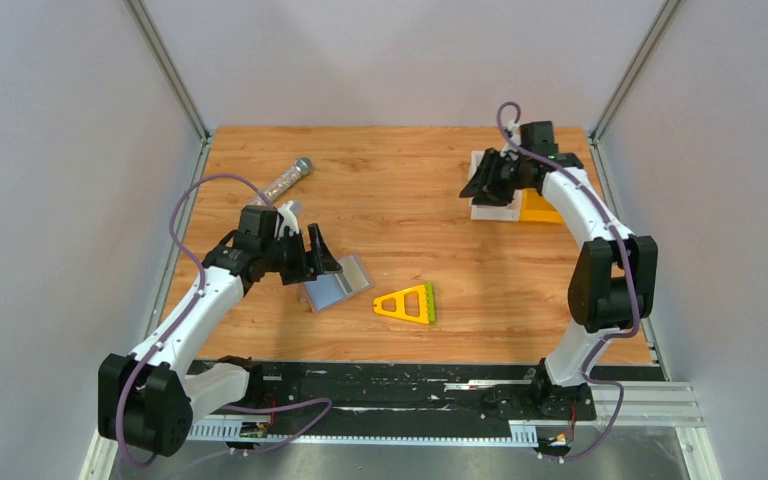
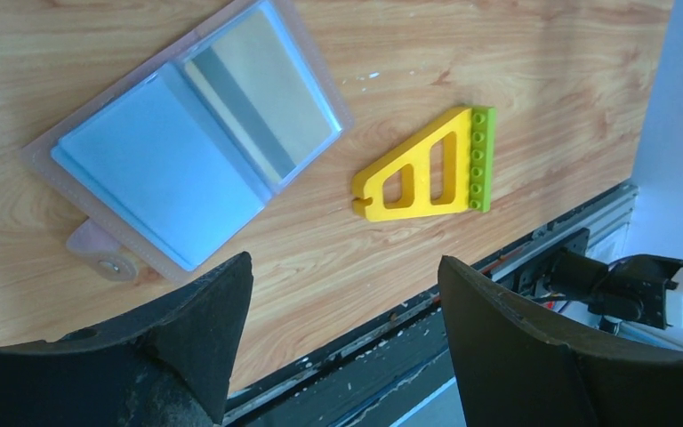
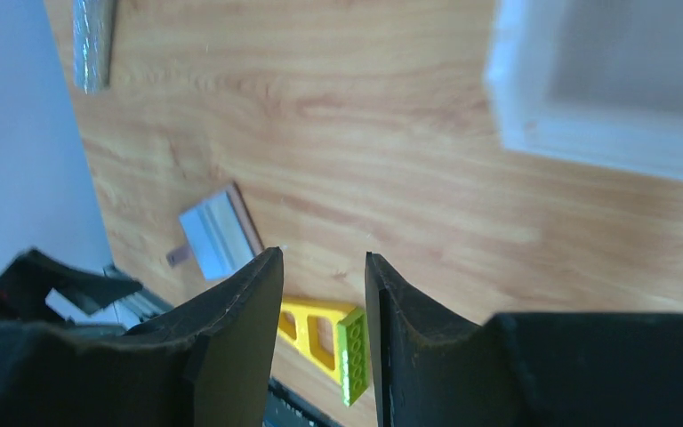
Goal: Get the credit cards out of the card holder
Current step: Remove the credit card from the card holder.
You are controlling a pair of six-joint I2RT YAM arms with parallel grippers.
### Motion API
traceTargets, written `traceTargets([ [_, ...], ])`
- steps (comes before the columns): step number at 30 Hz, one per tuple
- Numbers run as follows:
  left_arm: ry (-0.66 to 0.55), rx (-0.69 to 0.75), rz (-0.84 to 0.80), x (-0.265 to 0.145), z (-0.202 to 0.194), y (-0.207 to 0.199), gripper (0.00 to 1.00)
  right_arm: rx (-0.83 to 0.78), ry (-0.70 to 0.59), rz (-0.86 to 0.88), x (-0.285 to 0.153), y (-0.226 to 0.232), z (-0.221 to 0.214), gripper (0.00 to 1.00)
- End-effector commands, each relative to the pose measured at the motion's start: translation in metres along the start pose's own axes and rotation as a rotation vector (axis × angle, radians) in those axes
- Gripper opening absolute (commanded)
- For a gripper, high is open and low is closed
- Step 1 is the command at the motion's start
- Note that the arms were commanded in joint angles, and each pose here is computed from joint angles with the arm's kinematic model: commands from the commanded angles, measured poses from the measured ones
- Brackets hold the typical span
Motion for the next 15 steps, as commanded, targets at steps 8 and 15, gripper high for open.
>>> traceTargets([
  [8,-0.039,-0.040,0.107,0.019,0.004,0.027,0.27,-0.191,0.121,0.220,0.050,0.108,-0.105,0.40],
  [15,-0.029,-0.098,0.153,0.032,0.003,0.046,0.00,-0.258,0.235,0.274,0.096,0.148,-0.168,0.41],
])
Point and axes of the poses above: each gripper's point midway between its finger pads, its own x axis out along the fingers, its own y axis along the line the jaws close on, z = x × y, the point moved 5 cm from there along -x, back along the fingers, and after that the axes turned 5 degrees about -x, right-handed, at the moved point
